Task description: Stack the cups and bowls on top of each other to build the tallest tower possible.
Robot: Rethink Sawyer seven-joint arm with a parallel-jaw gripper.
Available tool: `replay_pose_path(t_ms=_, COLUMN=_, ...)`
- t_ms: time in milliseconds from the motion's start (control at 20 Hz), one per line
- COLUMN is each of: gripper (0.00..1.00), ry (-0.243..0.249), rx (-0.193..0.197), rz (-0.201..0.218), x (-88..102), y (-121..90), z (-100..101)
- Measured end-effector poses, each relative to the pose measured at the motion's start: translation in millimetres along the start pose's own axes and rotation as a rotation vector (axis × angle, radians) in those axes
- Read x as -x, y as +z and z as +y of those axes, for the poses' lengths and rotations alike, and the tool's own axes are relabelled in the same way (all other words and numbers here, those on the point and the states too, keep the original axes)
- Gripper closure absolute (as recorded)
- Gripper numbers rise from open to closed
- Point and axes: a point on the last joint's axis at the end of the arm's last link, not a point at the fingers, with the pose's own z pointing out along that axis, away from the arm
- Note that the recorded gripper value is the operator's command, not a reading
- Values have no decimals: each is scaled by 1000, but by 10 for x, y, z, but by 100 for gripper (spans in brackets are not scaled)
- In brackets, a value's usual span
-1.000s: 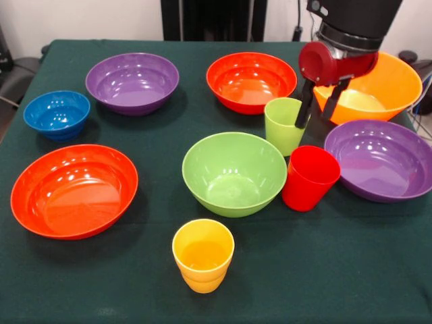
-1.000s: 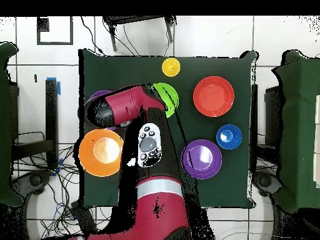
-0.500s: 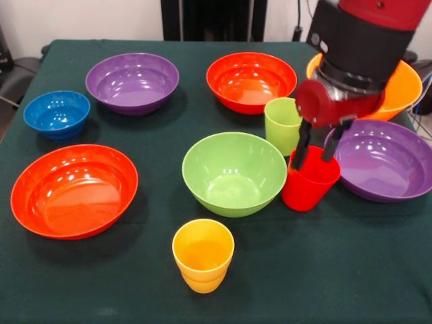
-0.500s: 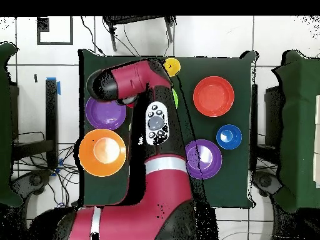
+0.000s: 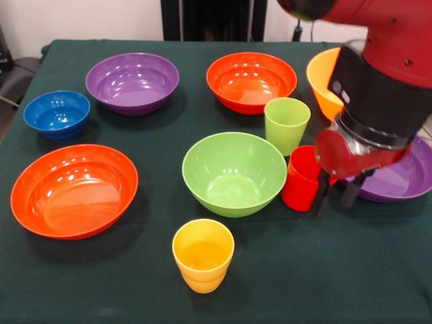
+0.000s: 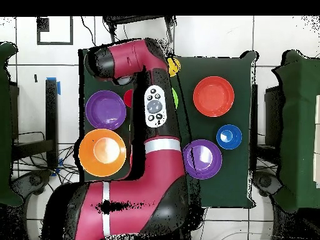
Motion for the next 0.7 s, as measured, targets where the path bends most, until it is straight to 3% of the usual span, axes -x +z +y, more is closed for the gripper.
replay_pose_path(t_ms=300, gripper=0, ry=20, rx=20, rz=-1, x=122, y=104, z=4)
replay_pose_path(t_ms=700, gripper=0, ry=14, rx=26, rz=10, x=74, y=68, z=27)
